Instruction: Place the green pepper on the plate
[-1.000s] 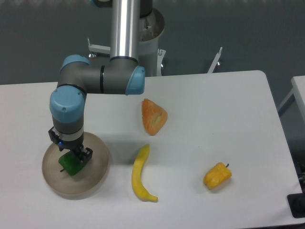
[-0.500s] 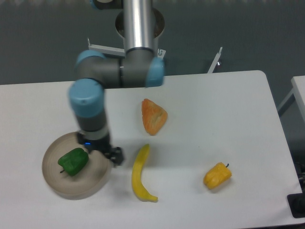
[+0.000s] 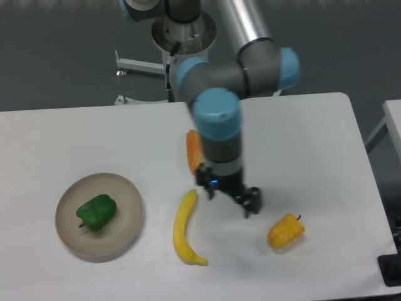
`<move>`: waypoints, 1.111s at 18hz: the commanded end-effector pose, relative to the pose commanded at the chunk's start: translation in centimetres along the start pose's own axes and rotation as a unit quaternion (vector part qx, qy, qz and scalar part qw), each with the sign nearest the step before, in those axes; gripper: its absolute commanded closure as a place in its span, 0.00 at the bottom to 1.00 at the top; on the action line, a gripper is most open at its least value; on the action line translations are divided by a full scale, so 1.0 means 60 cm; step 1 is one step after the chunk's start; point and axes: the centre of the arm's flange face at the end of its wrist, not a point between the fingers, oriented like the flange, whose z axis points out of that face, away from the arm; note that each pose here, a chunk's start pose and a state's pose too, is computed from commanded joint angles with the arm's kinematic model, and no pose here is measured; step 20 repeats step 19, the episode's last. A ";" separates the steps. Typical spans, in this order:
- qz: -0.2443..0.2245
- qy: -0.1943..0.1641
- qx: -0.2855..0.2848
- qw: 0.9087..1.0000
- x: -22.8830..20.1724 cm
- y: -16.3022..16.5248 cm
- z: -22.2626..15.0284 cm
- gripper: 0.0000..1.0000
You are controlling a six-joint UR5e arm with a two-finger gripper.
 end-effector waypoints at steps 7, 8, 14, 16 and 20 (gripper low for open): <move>0.015 0.001 -0.006 1.000 -0.042 0.044 0.022 0.00; 0.013 0.002 -0.007 1.000 -0.046 0.050 0.029 0.00; 0.020 0.003 -0.008 1.000 -0.051 0.054 0.035 0.00; 0.020 0.003 -0.008 1.000 -0.051 0.052 0.035 0.00; 0.020 0.004 -0.008 1.000 -0.051 0.052 0.037 0.00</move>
